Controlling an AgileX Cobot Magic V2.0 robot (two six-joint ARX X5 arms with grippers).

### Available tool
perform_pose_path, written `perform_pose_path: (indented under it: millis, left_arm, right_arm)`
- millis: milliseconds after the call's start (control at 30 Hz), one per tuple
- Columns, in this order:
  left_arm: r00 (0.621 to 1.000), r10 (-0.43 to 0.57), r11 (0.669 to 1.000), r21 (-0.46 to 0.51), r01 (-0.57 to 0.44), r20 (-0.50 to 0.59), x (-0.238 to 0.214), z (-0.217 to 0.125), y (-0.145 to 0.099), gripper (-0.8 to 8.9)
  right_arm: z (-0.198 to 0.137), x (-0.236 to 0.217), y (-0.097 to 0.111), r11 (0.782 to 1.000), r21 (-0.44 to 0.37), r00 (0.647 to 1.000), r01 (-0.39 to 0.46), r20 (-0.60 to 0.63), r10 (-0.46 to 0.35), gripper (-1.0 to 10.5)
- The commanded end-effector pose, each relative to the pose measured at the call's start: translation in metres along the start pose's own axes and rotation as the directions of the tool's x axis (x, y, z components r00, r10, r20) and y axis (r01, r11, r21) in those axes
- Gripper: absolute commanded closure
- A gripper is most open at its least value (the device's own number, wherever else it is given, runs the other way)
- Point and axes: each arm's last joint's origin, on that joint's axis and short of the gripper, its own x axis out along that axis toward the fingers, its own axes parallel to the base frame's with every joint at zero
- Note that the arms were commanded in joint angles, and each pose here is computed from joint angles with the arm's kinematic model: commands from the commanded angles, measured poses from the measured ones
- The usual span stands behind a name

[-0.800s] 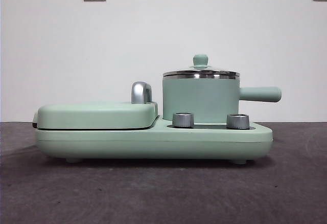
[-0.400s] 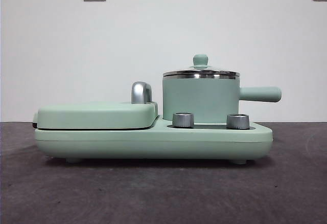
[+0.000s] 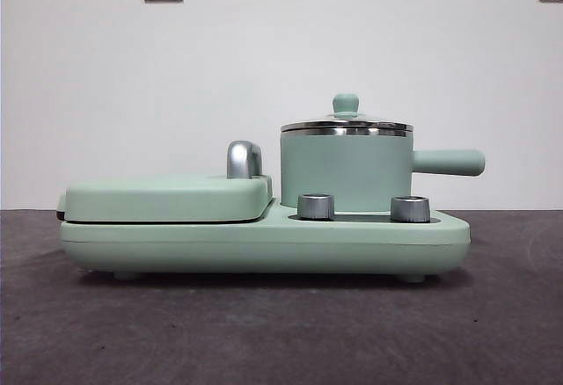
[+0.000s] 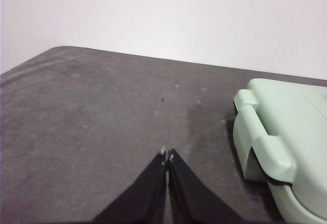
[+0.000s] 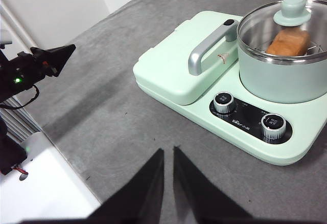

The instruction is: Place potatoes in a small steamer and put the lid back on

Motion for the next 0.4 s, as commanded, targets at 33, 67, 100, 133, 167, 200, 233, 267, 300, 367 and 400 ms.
perform_pose_path:
  millis: [33, 67, 100, 133, 167, 200, 233, 267, 300, 367, 400]
  left_arm:
    - [0.999, 0.01, 0.999, 0.039, -0.008, -0.041, 0.0015, -0.0087, 0.0012, 8.08]
    - [0.999, 0.011, 0.999, 0.048, -0.008, -0.05, 0.0014, -0.0096, 0.0013, 8.08]
    - [0.998, 0.012, 0.998, 0.056, -0.009, -0.061, 0.0014, -0.0106, 0.0014, 8.08]
    - [0.997, 0.014, 0.998, 0.064, -0.009, -0.076, 0.0013, -0.0122, 0.0016, 8.08]
    - [0.996, 0.015, 0.998, 0.069, -0.009, -0.09, 0.0012, -0.0135, 0.0018, 8.08]
    - [0.994, 0.017, 0.997, 0.079, -0.009, -0.105, 0.001, -0.015, 0.002, 8.08]
    - [0.994, 0.016, 0.996, 0.09, -0.006, -0.111, 0.001, -0.0155, 0.002, 8.08]
    - [0.994, 0.015, 0.995, 0.101, -0.004, -0.111, 0.001, -0.0155, 0.0019, 8.08]
    - [0.994, 0.011, 0.994, 0.113, 0.001, -0.112, 0.001, -0.0155, 0.0018, 8.08]
    - [0.994, 0.008, 0.993, 0.122, 0.006, -0.112, 0.001, -0.0156, 0.0016, 8.08]
    - [0.994, 0.001, 0.992, 0.122, 0.013, -0.113, 0.001, -0.0156, 0.0014, 8.08]
  right_arm:
    - [0.0026, -0.0006, 0.0015, 1.0, -0.015, 1.0, -0.012, 0.011, 0.012, 9.2]
    - [0.0026, -0.0006, 0.0015, 1.0, -0.015, 1.0, -0.012, 0.011, 0.012, 9.2]
    - [0.0026, -0.0006, 0.0015, 1.0, -0.015, 1.0, -0.012, 0.011, 0.012, 9.2]
    - [0.0026, -0.0006, 0.0015, 1.0, -0.015, 1.0, -0.012, 0.011, 0.012, 9.2]
    - [0.0026, -0.0006, 0.0015, 1.0, -0.015, 1.0, -0.012, 0.011, 0.012, 9.2]
    - [0.0026, -0.0006, 0.0015, 1.0, -0.015, 1.0, -0.012, 0.011, 0.012, 9.2]
    - [0.0026, -0.0006, 0.0015, 1.0, -0.015, 1.0, -0.012, 0.011, 0.012, 9.2]
    - [0.0026, -0.0006, 0.0015, 1.0, -0.015, 1.0, -0.012, 0.011, 0.012, 9.2]
    - [0.0026, -0.0006, 0.0015, 1.0, -0.015, 1.0, -0.013, 0.011, 0.013, 9.2]
    - [0.0026, -0.0006, 0.0015, 1.0, -0.015, 1.0, -0.012, 0.011, 0.012, 9.2]
    - [0.0026, -0.0006, 0.0015, 1.0, -0.015, 1.0, -0.012, 0.012, 0.012, 9.2]
